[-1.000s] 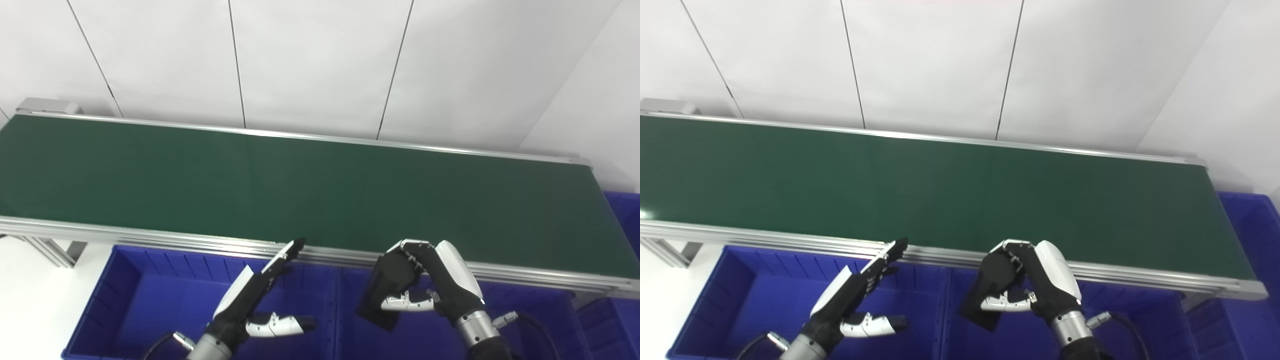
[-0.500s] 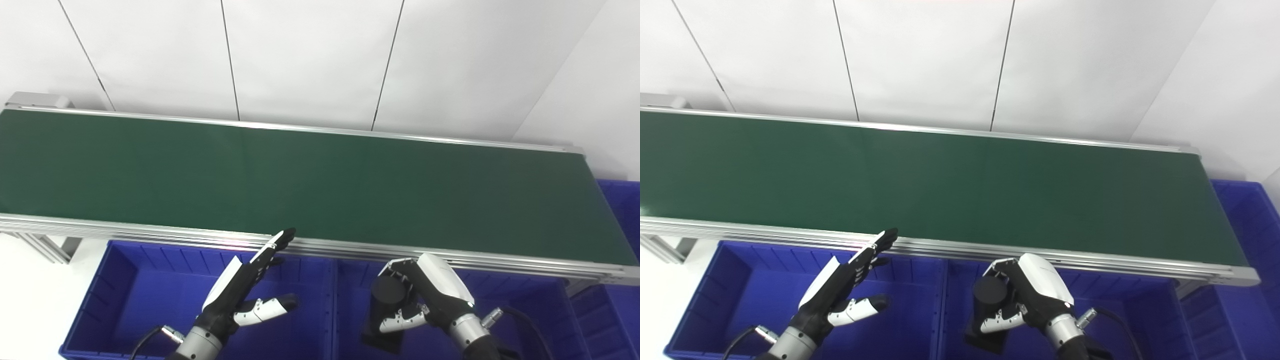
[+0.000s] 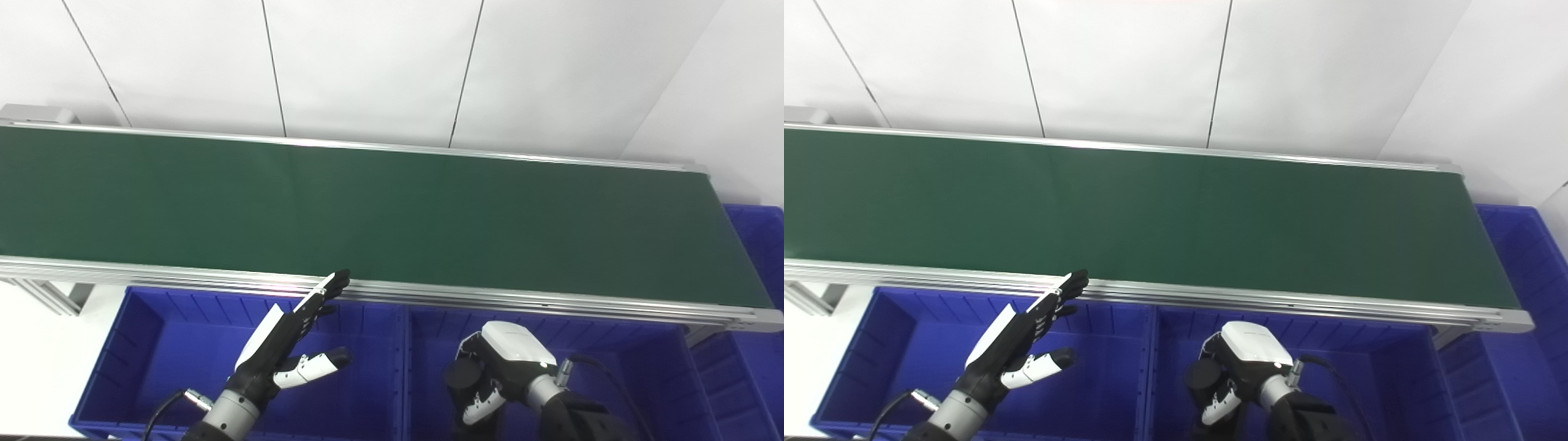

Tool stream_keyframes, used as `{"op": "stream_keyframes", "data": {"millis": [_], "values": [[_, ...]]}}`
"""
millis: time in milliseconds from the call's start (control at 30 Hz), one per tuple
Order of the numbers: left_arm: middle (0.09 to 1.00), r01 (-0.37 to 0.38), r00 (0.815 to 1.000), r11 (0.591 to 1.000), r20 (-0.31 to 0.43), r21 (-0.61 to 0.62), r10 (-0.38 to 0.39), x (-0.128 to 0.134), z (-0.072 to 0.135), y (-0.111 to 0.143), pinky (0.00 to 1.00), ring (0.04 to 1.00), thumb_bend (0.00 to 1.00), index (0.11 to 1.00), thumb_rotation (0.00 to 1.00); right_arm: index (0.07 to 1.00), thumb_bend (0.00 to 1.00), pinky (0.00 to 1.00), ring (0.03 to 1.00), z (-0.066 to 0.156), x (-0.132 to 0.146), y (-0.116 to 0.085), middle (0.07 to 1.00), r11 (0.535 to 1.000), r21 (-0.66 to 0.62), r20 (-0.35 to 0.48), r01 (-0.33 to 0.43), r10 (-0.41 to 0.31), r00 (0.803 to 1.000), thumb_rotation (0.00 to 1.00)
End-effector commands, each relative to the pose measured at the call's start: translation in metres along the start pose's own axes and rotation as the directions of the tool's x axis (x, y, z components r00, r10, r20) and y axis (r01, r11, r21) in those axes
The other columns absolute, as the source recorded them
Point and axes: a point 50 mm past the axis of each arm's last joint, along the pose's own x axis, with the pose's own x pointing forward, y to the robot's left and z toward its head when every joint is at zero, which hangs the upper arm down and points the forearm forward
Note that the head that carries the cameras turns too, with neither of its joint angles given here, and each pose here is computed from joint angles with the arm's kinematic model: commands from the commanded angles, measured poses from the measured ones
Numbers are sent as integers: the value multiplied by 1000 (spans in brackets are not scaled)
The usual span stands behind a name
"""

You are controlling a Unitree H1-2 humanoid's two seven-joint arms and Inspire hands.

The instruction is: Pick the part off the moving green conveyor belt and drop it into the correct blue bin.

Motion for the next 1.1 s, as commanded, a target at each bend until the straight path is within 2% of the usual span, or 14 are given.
{"op": "stream_keyframes", "data": {"millis": [0,67,200,233,300,367,400,433,500,533,600,700,867,1067], "values": [[959,-1,998,1000,67,9,1,-1,8,9,908,961,773,955,785,866,711,881,916,13,-9,-12,911,996,-45,5,82,-82,997,148],[959,0,998,1000,68,12,-1,-2,7,12,908,962,774,957,787,907,779,941,981,19,-14,-11,961,990,-56,9,129,-128,992,224],[959,3,997,1000,71,-2,-3,-5,6,14,913,962,774,956,777,975,809,913,988,23,-28,-9,990,966,35,65,256,-258,964,229],[957,3,997,1000,74,-7,-3,-5,6,15,912,959,777,953,773,987,800,917,994,24,-31,-9,995,954,55,73,296,-300,951,253],[954,5,997,1000,77,-9,-4,-6,5,16,909,954,777,950,769,998,855,880,978,27,-38,-5,999,922,96,74,375,-382,921,246],[955,6,997,1000,78,-6,-6,-7,4,17,907,955,782,950,768,1000,904,913,994,31,-46,-1,1000,888,170,74,428,-444,893,259],[956,6,997,1000,78,-3,-6,-8,5,18,907,955,782,950,767,1000,907,919,995,32,-49,1,1000,869,211,76,447,-470,879,259],[956,6,997,1000,78,-1,-6,-8,5,18,906,955,782,950,765,1000,909,932,998,34,-52,2,1000,850,259,77,459,-492,867,310],[956,6,997,1000,77,-3,-5,-9,5,19,906,956,789,949,764,1000,926,947,1000,37,-59,5,1000,797,398,74,454,-521,850,320],[956,5,997,1000,76,-5,-4,-9,4,20,906,956,791,949,764,1000,928,948,1000,39,-62,6,1000,764,483,68,428,-520,851,325],[956,3,997,1000,80,-15,-2,-10,3,21,908,953,802,951,759,1000,943,826,1000,41,-69,11,1000,693,618,66,370,-515,855,425],[961,-1,996,1000,89,-19,2,-10,0,23,901,952,809,953,755,1000,955,841,998,40,-73,14,1000,621,718,74,314,-517,853,465],[962,5,995,999,105,-36,-1,-8,-2,22,901,949,804,956,743,1000,954,891,972,36,-72,17,1000,577,768,75,279,-513,855,489],[959,12,994,999,109,-39,-8,-4,-1,19,906,948,811,962,749,1000,952,879,962,31,-70,18,1000,578,771,71,267,-496,866,478]]}}
